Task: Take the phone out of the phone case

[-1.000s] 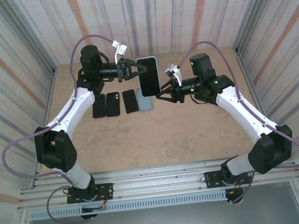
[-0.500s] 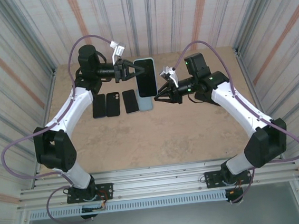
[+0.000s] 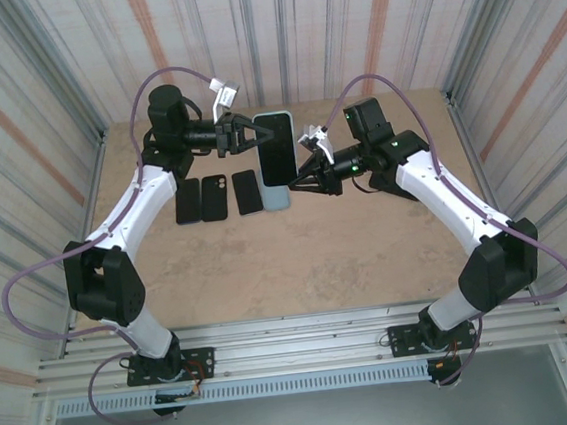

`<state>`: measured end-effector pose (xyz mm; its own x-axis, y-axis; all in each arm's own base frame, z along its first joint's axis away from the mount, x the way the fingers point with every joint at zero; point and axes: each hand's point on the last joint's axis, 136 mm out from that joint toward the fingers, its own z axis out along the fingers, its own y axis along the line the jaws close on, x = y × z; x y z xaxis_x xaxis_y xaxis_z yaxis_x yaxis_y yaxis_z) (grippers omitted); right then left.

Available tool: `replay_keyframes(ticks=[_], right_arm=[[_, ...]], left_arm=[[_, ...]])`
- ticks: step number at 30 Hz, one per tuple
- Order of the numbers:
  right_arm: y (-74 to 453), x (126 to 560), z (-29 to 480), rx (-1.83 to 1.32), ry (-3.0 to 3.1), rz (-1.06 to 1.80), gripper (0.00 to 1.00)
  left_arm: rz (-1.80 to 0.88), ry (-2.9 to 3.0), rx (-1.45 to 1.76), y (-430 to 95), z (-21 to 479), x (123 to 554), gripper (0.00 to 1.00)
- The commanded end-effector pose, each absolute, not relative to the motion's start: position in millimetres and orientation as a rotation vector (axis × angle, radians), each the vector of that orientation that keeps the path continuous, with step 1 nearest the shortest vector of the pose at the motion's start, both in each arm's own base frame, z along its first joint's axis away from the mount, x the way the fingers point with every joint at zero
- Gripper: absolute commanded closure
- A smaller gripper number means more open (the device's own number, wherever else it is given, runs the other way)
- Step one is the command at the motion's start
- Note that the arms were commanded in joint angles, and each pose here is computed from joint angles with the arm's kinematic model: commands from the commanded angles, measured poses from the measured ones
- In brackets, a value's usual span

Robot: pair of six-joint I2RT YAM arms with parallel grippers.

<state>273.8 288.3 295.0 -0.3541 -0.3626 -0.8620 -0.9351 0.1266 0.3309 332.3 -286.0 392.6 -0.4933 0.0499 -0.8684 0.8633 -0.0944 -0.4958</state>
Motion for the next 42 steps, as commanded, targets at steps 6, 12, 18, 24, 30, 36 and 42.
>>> replay_keyframes(ticks=[6, 12, 18, 24, 30, 36, 42], right_arm=[[290.6, 265.4, 299.8, -1.304, 1.785, 1.245, 0.79], [291.0, 267.0, 303.2, -1.307, 1.776, 1.231, 0.84], [288.9, 273.3, 299.7, -1.334, 1.784, 1.143, 0.89], [288.5, 285.1, 303.4, -1.358, 1.747, 0.987, 0.90], [286.4, 297.6, 309.5, -1.397, 1.717, 0.829, 0.91], [287.6, 307.0, 318.4, -1.387, 1.694, 0.795, 0.91], [285.1, 311.1, 319.0, -1.406, 1.672, 0.735, 0.90]], left_arm=[[-1.624, 1.474, 1.061, -278.1, 418.9, 319.9, 1.00], [-1.641, 1.481, 1.055, -278.0, 419.1, 318.6, 1.00], [-1.681, 1.507, 1.052, -278.0, 420.4, 314.3, 1.00], [-1.761, 1.556, 1.051, -282.4, 424.7, 303.2, 1.00], [-1.849, 1.584, 1.109, -291.8, 427.7, 283.7, 1.00], [-1.875, 1.599, 1.116, -294.9, 429.4, 278.6, 1.00], [-1.884, 1.598, 1.130, -295.4, 431.1, 275.9, 1.00]])
